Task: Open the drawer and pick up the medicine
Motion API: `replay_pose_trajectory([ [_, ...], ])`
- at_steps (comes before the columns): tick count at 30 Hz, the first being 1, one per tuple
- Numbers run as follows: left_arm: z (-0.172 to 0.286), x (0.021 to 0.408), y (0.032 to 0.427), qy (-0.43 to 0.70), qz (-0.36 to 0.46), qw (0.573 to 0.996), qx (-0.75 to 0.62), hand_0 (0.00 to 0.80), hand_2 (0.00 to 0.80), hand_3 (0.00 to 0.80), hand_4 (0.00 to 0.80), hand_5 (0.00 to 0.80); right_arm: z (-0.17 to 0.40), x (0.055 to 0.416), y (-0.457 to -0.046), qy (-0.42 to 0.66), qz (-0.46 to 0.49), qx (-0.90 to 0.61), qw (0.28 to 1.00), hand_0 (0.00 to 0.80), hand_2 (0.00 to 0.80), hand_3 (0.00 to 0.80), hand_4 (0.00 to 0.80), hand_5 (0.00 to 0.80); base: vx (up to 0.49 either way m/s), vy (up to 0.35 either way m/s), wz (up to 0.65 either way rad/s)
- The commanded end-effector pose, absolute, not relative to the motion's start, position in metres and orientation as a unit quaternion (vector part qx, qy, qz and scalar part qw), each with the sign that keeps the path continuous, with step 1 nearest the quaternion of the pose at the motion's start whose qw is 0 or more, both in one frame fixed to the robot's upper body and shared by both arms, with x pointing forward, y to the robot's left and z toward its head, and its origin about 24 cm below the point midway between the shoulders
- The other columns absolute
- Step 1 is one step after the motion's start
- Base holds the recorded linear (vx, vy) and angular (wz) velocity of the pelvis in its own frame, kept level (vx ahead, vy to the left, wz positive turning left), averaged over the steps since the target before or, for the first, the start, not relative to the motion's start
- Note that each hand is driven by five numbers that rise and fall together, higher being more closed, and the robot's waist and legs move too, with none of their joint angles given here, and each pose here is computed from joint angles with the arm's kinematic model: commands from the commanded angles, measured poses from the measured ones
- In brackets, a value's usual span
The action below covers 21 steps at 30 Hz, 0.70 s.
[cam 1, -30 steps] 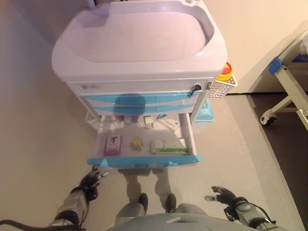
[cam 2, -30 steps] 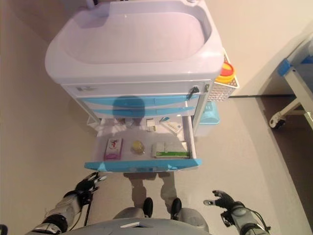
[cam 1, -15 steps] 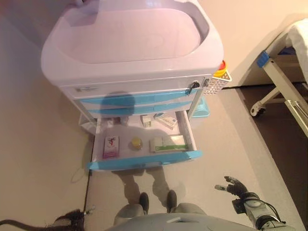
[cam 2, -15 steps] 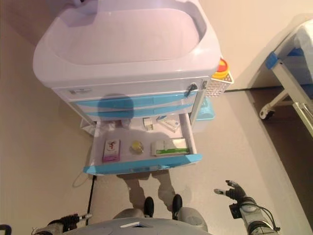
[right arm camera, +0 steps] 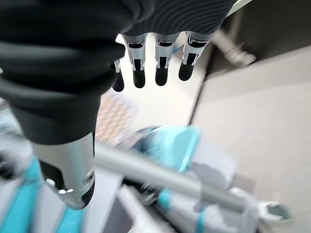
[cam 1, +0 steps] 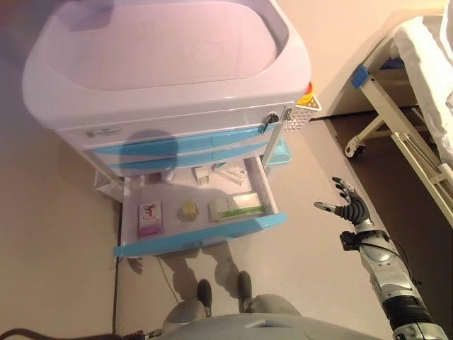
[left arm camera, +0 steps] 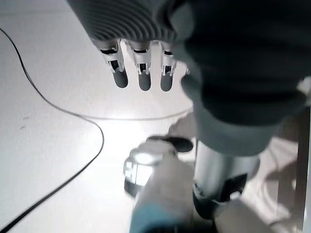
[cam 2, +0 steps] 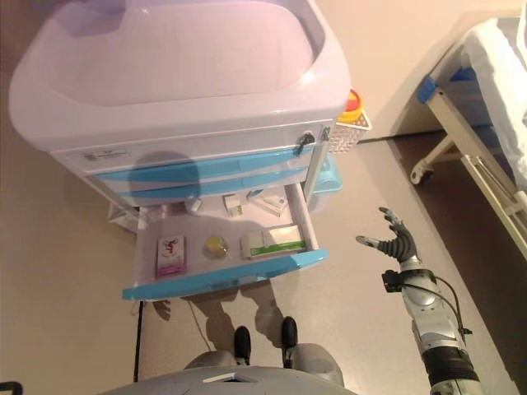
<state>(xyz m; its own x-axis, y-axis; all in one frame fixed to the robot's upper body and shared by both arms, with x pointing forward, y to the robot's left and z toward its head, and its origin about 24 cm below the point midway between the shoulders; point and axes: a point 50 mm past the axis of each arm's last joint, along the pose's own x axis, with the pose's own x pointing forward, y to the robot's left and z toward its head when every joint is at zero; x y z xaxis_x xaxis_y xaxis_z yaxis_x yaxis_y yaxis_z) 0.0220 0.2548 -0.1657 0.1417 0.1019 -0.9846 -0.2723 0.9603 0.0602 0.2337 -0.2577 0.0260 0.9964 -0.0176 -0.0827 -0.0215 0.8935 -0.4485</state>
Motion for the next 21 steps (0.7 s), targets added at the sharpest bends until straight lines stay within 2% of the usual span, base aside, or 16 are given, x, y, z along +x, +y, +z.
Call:
replay_pose_trajectory([
  [1,-0.168,0.015,0.248,0.643,0.13,0.748,-0.101,0.0,0.0,0.0,0.0,0.0,0.065,0.237,-0.233,-0.066,0.1,-0.201,0.972,0.0,0.0,0.0,0.0,0.0,-0.016,-0.025,-0.06],
  [5,-0.167,0.021,0.249,0.634,0.123,0.758,-0.093,0.0,0.0,0.0,0.0,0.0,0.079,0.23,-0.203,-0.101,0.232,-0.222,0.942,0.0,0.0,0.0,0.0,0.0,-0.041,-0.019,-0.06],
  [10,-0.165,0.036,0.254,0.614,0.128,0.774,-0.085,0.0,0.0,0.0,0.0,0.0,0.101,0.234,-0.176,-0.139,0.332,-0.234,0.903,0.0,0.0,0.0,0.0,0.0,-0.039,-0.003,0.01],
  [21,-0.162,0.058,0.256,0.598,0.129,0.787,-0.082,0.0,0.0,0.0,0.0,0.0,0.144,0.252,-0.132,-0.214,0.417,-0.265,0.843,0.0,0.0,0.0,0.0,0.0,-0.028,0.001,0.12],
])
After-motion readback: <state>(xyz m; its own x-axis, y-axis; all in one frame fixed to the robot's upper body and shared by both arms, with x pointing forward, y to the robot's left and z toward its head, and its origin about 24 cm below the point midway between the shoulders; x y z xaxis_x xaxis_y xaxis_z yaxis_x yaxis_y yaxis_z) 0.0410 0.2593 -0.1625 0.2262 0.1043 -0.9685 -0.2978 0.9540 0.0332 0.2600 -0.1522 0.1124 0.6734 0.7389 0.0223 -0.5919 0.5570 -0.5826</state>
